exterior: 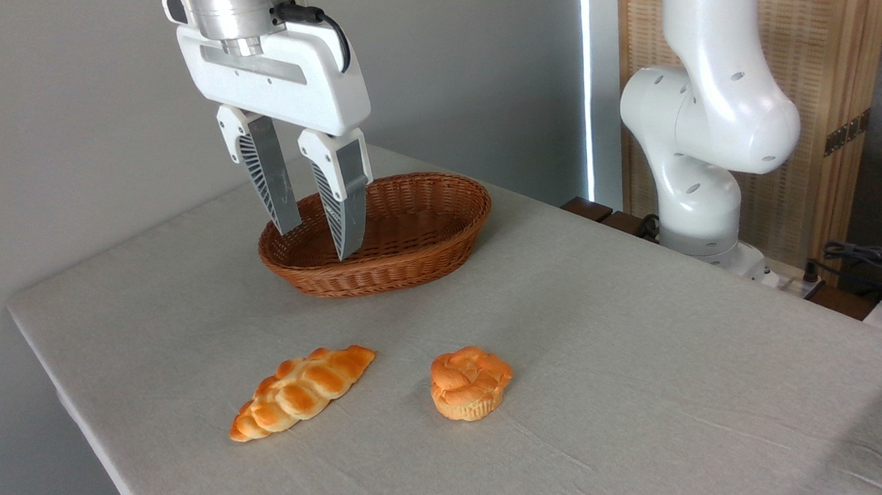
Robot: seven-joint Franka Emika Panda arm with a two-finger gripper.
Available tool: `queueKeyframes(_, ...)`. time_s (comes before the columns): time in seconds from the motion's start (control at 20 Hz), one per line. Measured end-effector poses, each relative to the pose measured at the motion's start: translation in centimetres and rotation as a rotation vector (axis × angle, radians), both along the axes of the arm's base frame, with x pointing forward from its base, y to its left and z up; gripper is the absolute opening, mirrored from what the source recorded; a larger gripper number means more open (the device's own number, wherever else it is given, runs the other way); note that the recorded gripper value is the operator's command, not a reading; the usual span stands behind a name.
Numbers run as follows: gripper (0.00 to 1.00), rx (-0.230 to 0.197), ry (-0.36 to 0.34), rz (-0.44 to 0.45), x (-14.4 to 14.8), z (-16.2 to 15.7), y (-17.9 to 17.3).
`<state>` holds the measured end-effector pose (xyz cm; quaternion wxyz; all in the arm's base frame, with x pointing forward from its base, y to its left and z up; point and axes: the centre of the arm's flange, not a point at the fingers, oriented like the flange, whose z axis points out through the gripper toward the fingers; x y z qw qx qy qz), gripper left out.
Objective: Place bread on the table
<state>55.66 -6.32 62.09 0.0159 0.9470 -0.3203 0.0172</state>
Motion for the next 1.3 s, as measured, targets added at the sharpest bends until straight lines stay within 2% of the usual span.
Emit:
queueKeyframes(0.75,1.00,0.001,0.003,0.000,-0.06,0.16,0.14)
queueKeyframes(1.0,1.00,0.016,0.029,-0.053,-0.37,0.01,0.34)
queueKeyframes(1.3,1.00,0.016,0.028,-0.056,-0.37,0.03,0.36)
